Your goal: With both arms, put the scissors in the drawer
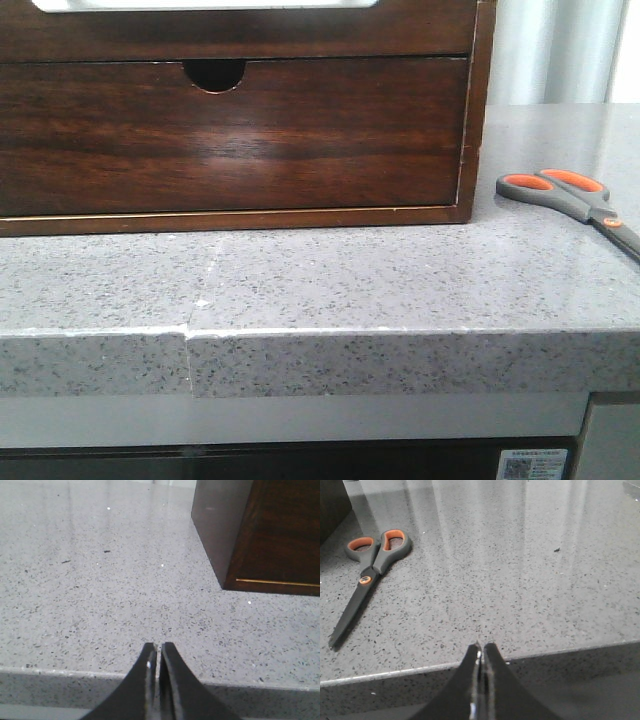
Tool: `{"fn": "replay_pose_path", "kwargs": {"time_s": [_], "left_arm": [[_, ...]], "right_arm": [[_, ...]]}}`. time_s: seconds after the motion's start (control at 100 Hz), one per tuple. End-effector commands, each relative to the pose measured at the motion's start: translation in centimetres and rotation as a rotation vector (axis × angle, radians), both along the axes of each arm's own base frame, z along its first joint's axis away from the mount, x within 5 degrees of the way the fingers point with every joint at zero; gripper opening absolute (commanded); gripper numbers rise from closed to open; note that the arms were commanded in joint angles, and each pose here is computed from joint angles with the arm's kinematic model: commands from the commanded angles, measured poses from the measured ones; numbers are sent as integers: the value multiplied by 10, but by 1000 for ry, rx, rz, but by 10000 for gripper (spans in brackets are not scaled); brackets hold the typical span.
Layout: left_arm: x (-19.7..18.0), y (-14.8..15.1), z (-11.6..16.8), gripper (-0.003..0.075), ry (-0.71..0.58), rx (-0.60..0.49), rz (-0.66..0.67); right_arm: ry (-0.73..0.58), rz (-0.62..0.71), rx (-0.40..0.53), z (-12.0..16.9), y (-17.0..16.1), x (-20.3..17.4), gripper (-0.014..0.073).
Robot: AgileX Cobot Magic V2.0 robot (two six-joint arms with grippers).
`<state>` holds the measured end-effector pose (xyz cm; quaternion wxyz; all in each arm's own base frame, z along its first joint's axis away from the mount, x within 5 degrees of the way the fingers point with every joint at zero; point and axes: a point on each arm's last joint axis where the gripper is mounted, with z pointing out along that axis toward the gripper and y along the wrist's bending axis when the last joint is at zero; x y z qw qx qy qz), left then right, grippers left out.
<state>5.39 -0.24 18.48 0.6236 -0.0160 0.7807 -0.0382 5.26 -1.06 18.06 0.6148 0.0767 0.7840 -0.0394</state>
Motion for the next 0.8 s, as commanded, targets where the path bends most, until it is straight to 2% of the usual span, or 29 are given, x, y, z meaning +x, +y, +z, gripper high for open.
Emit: {"fn": "replay_pose_path", "kwargs": {"time_s": [0.0, 0.16, 0.4, 0.79], "left_arm": [[0, 0, 3, -22, -97, -5, 5], [0, 0, 3, -22, -97, -17, 5], [0, 0, 3, -22, -99, -33, 4], [1, 0, 7, -22, -141, -33, 5]], "right_arm": [[4, -3, -67, -7, -2, 0, -41], [13, -10, -150, -6, -4, -1, -41], [-3, -6, -156, -5, -4, 0, -41], [-287, 63, -191, 20, 4, 3, -41]]}}
